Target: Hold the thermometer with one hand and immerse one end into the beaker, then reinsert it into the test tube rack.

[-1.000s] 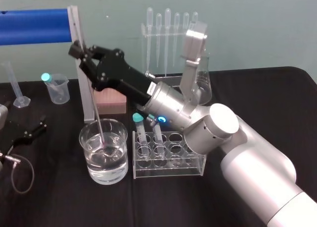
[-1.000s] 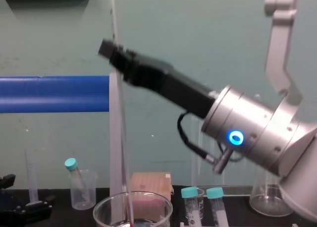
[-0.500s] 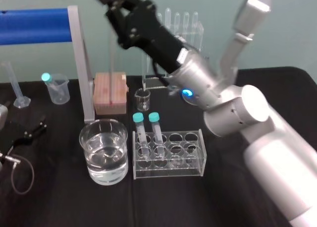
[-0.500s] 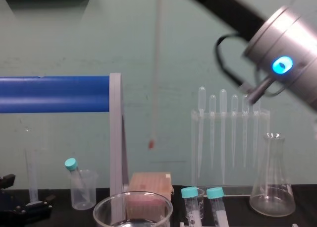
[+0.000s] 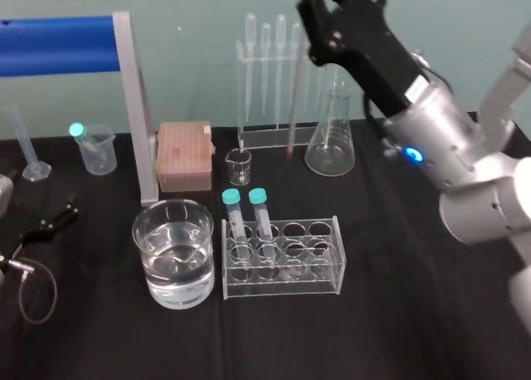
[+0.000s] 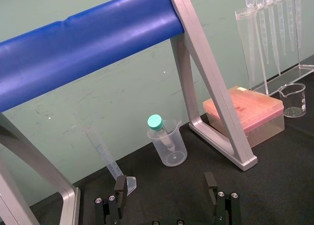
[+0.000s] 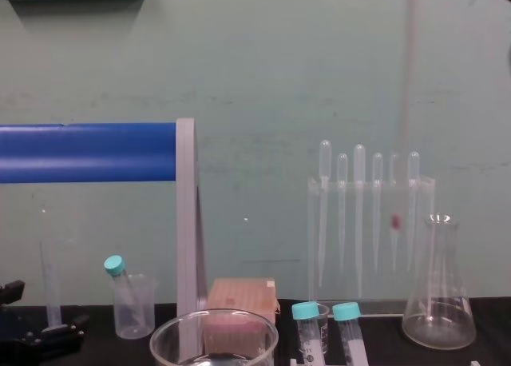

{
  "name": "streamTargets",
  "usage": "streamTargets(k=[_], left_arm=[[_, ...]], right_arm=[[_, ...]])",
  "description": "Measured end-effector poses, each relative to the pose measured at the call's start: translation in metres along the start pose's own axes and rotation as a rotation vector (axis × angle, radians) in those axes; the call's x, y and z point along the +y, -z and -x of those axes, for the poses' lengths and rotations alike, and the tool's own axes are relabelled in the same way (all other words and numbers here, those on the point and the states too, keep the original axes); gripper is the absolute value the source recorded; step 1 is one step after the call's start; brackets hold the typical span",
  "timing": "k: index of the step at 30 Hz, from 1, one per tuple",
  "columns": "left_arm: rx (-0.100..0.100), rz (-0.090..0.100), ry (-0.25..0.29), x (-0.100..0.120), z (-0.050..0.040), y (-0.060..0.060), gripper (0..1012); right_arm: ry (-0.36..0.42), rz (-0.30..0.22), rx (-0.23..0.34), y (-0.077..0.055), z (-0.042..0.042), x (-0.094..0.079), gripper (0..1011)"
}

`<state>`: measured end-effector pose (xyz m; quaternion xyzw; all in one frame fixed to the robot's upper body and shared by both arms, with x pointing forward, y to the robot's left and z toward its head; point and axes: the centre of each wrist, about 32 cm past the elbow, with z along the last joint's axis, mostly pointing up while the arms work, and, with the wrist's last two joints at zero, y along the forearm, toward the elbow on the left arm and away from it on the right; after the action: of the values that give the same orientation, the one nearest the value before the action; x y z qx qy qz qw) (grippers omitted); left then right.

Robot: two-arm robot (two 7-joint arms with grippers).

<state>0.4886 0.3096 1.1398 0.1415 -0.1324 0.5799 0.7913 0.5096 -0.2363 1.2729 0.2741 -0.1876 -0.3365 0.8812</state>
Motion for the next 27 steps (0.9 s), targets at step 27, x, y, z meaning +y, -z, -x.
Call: streamTargets(k=[27], left_arm=[[0.0,0.0,0.0,0.0,0.0,0.0,1008]], right_arm=[[0.145,0.158,0.085,0.027,0.0012,-0.066,53]])
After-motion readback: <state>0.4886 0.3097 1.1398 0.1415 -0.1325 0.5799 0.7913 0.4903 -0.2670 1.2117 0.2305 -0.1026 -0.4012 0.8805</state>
